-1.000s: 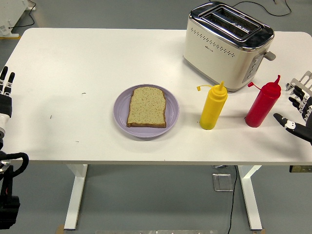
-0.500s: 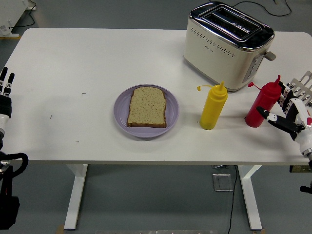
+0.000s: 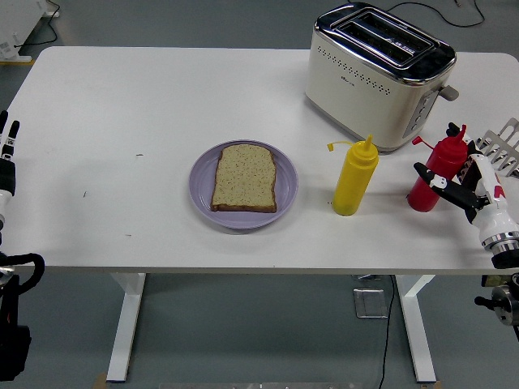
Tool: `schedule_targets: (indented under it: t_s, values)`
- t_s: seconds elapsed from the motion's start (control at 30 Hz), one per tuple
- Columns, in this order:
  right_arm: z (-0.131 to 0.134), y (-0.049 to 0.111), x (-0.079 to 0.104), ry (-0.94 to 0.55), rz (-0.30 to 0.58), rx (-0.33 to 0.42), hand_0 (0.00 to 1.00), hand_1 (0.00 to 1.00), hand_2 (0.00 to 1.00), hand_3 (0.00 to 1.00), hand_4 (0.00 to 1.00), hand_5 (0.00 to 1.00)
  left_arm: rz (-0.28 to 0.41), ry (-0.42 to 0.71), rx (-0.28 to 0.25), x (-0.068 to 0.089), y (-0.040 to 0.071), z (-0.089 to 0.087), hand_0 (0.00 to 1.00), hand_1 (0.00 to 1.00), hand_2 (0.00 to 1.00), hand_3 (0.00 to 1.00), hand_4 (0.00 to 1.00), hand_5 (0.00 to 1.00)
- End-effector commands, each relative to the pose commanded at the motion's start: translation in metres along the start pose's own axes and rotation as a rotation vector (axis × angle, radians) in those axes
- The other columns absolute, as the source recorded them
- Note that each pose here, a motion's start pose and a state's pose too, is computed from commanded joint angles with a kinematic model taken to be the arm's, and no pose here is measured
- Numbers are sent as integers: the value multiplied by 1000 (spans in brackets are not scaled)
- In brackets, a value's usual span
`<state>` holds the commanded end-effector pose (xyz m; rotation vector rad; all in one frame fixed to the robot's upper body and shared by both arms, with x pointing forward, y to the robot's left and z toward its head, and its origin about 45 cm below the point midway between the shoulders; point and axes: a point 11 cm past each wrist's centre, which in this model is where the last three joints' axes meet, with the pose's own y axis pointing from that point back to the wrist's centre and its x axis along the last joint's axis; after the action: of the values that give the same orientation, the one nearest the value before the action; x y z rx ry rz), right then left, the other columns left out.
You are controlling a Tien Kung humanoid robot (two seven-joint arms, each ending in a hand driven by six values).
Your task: Pick up the cup,pour liquid into bread,place the cup on the desk
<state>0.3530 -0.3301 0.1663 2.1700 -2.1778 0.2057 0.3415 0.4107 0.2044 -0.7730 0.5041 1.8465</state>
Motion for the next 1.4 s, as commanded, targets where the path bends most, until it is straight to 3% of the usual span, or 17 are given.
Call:
schedule_targets:
  t_s: [0.07, 0.1, 0.27, 0.3, 0.47, 0.5, 0.67, 0.7, 0.87, 0.9, 1.1, 1.4]
  values:
    - [0, -2, -1, -16, 13, 1, 879, 830, 837, 963, 897, 225, 0, -1, 0, 0, 0, 0, 788, 761, 782, 695, 566, 998]
    - [1, -2, -3, -22, 14, 0, 769, 721, 683, 867, 884, 214, 0, -2, -1, 0, 0, 0, 788, 760, 780, 695, 566, 998]
    - [1, -6, -8, -41, 27, -3, 769, 721, 683, 867, 884, 214, 3, -2, -3, 1, 0, 1, 788, 760, 780, 695, 566, 998]
    - [2, -7, -9, -44, 35, -6, 604, 535, 501, 686, 853, 190, 3, -2, -3, 1, 0, 1, 788, 760, 780, 695, 566, 998]
    - [2, -10, -13, -59, 62, -7, 604, 535, 501, 686, 853, 190, 5, -2, -5, 1, 0, 2, 788, 760, 780, 695, 566, 998]
    - [3, -10, -13, -67, 66, -8, 383, 334, 376, 490, 799, 133, 5, -2, -6, 1, -1, 2, 788, 759, 779, 695, 566, 998]
    - [3, -12, -16, -96, 76, -12, 383, 334, 376, 490, 799, 133, 6, -2, -6, 2, -1, 2, 788, 759, 779, 695, 566, 998]
    - [3, -12, -16, -106, 79, -13, 247, 264, 344, 408, 732, 70, 6, -2, -6, 2, -1, 2, 788, 759, 778, 695, 566, 998]
    - [3, -13, -17, -134, 85, -12, 247, 264, 344, 408, 732, 70, 7, -2, -7, 2, -1, 2, 788, 759, 778, 695, 566, 998]
    - [2, -13, -17, -142, 89, -11, 197, 231, 334, 406, 733, 88, 8, -2, -7, 2, -1, 2, 788, 758, 776, 695, 565, 998]
    - [-4, -14, -14, -174, 100, -2, 173, 223, 334, 412, 736, 97, 9, -2, -7, 3, -1, 2, 788, 758, 772, 695, 563, 998]
    - [-24, -17, -8, -190, 97, 44, 150, 211, 331, 418, 735, 110, 9, -4, -6, 3, -1, 2, 788, 755, 771, 694, 564, 998]
